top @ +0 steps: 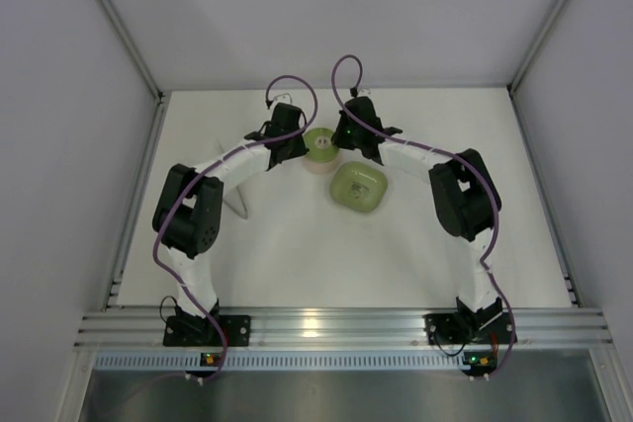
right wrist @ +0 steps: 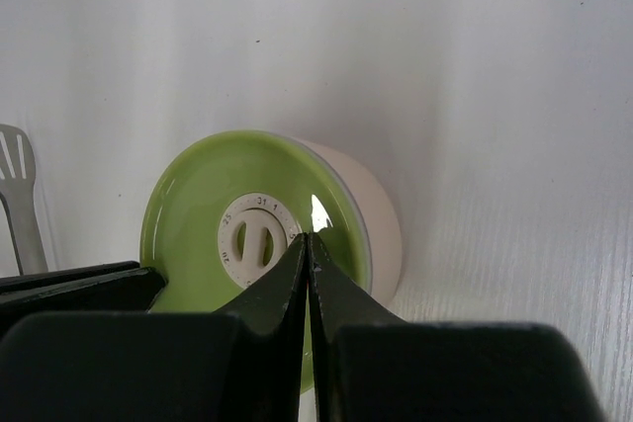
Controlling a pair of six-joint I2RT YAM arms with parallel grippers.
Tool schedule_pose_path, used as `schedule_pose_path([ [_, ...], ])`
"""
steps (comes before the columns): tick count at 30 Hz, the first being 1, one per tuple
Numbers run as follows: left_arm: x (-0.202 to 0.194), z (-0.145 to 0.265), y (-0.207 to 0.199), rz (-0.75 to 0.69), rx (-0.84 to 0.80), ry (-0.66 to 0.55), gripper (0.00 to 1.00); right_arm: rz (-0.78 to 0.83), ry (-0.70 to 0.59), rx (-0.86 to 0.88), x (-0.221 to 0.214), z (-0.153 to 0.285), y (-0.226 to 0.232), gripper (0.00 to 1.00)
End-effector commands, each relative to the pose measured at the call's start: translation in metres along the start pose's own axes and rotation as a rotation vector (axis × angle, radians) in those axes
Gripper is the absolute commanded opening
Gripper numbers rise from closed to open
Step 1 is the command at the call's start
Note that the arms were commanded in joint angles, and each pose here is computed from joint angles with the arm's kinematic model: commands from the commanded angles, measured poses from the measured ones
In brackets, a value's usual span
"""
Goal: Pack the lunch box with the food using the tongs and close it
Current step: Close the box lid on the packing box.
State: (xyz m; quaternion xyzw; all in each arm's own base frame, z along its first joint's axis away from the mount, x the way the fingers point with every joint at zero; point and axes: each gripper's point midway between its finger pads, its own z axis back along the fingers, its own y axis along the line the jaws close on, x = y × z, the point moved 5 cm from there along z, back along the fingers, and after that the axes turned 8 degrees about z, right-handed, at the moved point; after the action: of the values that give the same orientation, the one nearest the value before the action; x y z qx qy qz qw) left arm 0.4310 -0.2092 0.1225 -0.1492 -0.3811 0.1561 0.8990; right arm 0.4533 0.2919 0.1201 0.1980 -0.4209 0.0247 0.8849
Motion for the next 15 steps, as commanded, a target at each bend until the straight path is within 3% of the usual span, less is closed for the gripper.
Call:
schedule_pose_path([
  [1,-0.055,0.002,0.039,-0.082,0.156,0.229,0.27,0.095,0.360,-0.173,-0.096,0.011,-0.039,0.00],
  [6,-0.046,0.005,0.033,-0.080,0.141,0.212,0.41,0.105,0.354,-0.167,-0.090,0.014,-0.036,0.01],
  [15,-0.012,0.023,0.009,-0.084,0.078,0.142,0.52,0.118,0.311,-0.148,-0.065,0.024,-0.026,0.06],
])
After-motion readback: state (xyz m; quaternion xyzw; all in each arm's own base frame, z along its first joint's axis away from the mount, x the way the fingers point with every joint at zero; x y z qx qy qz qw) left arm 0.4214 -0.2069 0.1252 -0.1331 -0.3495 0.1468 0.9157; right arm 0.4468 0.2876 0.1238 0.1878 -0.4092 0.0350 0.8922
